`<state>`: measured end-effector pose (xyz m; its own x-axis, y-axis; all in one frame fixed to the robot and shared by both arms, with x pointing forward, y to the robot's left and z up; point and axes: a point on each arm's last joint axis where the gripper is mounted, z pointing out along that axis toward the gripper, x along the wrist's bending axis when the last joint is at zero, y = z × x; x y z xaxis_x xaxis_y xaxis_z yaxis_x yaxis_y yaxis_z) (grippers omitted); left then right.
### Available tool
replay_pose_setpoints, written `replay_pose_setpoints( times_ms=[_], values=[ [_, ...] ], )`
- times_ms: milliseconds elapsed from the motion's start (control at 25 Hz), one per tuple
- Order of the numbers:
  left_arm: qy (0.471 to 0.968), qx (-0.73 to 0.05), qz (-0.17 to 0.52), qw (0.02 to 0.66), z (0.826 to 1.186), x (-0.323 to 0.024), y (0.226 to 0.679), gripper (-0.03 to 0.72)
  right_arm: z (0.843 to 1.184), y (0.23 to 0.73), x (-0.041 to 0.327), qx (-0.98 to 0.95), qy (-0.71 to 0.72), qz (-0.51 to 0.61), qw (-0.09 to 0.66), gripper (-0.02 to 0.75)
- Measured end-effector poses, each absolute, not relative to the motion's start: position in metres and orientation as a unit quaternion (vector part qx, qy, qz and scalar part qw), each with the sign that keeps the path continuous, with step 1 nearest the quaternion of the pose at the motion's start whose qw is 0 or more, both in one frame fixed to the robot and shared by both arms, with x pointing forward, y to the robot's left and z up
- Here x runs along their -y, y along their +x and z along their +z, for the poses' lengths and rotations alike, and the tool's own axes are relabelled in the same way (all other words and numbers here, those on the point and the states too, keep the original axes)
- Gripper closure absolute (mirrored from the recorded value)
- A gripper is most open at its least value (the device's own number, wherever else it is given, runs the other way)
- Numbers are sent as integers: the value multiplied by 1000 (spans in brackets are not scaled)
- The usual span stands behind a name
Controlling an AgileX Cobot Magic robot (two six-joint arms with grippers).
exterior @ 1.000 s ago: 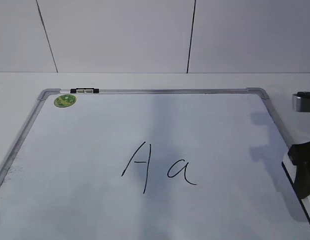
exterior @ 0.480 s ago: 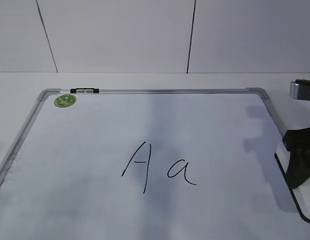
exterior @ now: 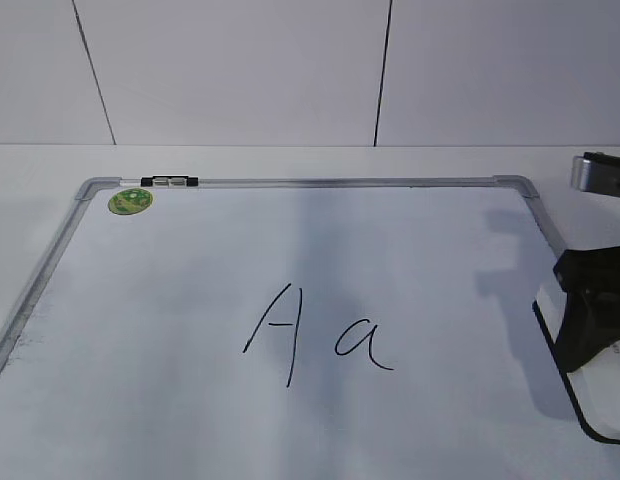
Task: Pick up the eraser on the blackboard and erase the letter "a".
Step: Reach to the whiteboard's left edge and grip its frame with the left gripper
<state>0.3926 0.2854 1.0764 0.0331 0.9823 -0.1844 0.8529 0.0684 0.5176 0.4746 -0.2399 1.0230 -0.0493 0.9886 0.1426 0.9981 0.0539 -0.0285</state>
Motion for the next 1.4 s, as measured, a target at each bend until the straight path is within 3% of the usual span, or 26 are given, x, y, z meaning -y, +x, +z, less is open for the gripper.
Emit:
replay_pose_setpoints(
  times_ms=[400, 760, 1400],
  values=[
    [670, -715, 51, 195, 1049, -284, 480, 447, 1023, 475, 242, 733, -677, -31, 50, 195],
    [670, -728, 20, 145, 1003, -286, 511, 447, 1022, 475, 244, 736, -675, -26, 44, 195],
    [682, -725, 4, 99, 965, -288, 561, 447, 1026, 477, 243, 735, -676, -33, 43, 195]
  ],
)
